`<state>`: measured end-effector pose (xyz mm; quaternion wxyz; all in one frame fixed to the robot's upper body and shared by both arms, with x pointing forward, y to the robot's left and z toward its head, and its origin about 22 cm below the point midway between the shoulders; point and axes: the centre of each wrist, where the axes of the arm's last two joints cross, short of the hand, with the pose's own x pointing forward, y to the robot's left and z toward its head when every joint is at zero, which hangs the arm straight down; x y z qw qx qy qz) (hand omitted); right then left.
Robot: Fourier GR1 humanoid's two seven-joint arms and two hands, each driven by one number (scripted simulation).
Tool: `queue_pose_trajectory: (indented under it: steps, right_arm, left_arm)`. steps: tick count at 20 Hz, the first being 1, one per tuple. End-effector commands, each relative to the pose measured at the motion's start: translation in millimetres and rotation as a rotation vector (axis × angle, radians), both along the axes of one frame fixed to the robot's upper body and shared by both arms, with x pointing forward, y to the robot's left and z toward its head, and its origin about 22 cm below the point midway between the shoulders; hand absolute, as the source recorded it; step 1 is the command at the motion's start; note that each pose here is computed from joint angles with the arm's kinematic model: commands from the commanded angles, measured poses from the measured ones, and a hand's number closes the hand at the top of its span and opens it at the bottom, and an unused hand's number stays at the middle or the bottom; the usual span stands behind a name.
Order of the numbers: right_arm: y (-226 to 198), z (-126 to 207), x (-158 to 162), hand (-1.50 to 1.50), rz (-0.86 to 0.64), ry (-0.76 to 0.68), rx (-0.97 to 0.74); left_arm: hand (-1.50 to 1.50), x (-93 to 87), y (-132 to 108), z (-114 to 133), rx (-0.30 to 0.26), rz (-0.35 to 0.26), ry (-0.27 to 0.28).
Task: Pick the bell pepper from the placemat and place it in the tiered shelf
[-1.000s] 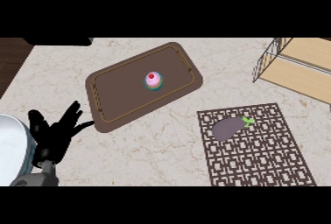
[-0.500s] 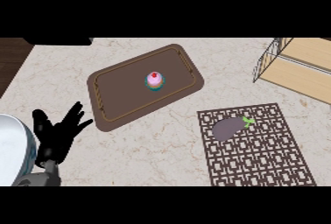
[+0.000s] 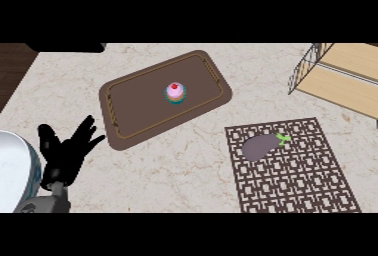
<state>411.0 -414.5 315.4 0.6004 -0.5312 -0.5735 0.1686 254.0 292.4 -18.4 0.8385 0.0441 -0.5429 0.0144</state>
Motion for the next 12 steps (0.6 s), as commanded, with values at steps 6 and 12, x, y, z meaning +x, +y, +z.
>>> queue_pose_trajectory:
  steps: [6,12]
  right_arm:
    - [-14.8,15.2,-6.1,-1.5,-0.081,-0.194,0.273]
    - [-20.2,29.3,-10.3,-1.5,-0.056,-0.335,0.48]
  left_arm:
    - [0.0,-4.4,0.2,-6.9,-0.012,-0.009,0.02]
    - [0.0,-7.5,0.9,-13.2,-0.017,-0.009,0.024]
